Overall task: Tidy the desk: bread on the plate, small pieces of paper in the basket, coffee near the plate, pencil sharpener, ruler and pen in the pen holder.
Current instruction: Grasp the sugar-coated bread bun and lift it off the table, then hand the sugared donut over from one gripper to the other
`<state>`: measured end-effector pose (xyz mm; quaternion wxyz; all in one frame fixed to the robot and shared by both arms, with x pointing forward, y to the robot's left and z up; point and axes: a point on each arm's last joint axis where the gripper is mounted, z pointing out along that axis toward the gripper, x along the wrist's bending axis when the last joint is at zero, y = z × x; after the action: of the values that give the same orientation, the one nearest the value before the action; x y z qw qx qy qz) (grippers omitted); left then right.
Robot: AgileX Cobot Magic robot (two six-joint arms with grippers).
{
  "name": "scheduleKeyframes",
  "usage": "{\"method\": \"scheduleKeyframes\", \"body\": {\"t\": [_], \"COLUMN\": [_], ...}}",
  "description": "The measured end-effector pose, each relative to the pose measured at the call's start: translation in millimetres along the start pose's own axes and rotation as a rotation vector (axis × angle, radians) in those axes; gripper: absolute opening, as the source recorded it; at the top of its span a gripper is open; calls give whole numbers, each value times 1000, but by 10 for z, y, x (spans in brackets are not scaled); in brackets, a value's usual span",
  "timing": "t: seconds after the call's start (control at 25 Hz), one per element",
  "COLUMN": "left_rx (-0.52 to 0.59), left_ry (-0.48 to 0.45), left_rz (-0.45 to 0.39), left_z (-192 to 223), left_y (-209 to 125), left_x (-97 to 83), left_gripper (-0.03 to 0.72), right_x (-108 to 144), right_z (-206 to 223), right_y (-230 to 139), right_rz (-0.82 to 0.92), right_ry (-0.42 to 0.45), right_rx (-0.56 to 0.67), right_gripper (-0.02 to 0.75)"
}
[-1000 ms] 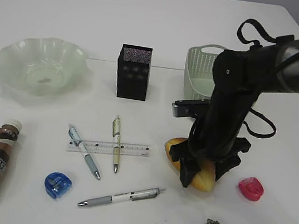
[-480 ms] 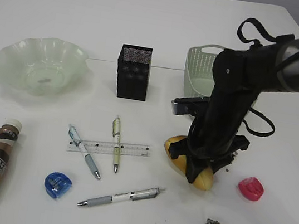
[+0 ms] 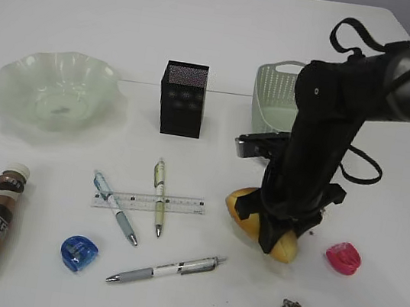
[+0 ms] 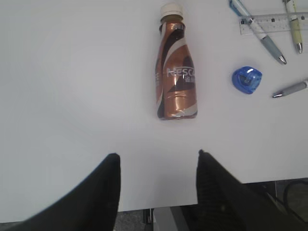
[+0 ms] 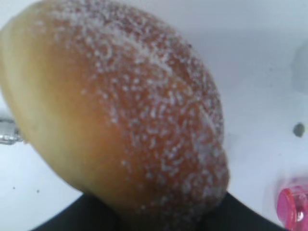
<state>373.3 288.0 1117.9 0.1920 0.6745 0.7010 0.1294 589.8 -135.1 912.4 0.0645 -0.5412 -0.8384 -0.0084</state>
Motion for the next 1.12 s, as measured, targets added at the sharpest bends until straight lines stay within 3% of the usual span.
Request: {"method": "scheduleKeyframes", "body": {"t": [0.36, 0.72, 0.92, 1.12], "left_rx": [-16, -126, -125, -100], "left_ry": [-62, -203, -348, -590], "left_rz": [-23, -44, -30, -8], "left_z": [-1, 13, 184, 456], "left_y": [15, 154, 338, 572], "left_x": [-57, -184, -323, -536], "left_gripper": [372, 391, 470, 513], "right_x": [192, 424, 508, 571], "right_z": [-840, -1391, -1656, -1758], "right_y": [-185, -847, -1039, -1125], "right_rz": [-101, -221, -243, -249], "right_ry": [88, 239, 295, 358], "right_rx": [-239, -512, -612, -633], "right_gripper": [192, 192, 192, 192]}}
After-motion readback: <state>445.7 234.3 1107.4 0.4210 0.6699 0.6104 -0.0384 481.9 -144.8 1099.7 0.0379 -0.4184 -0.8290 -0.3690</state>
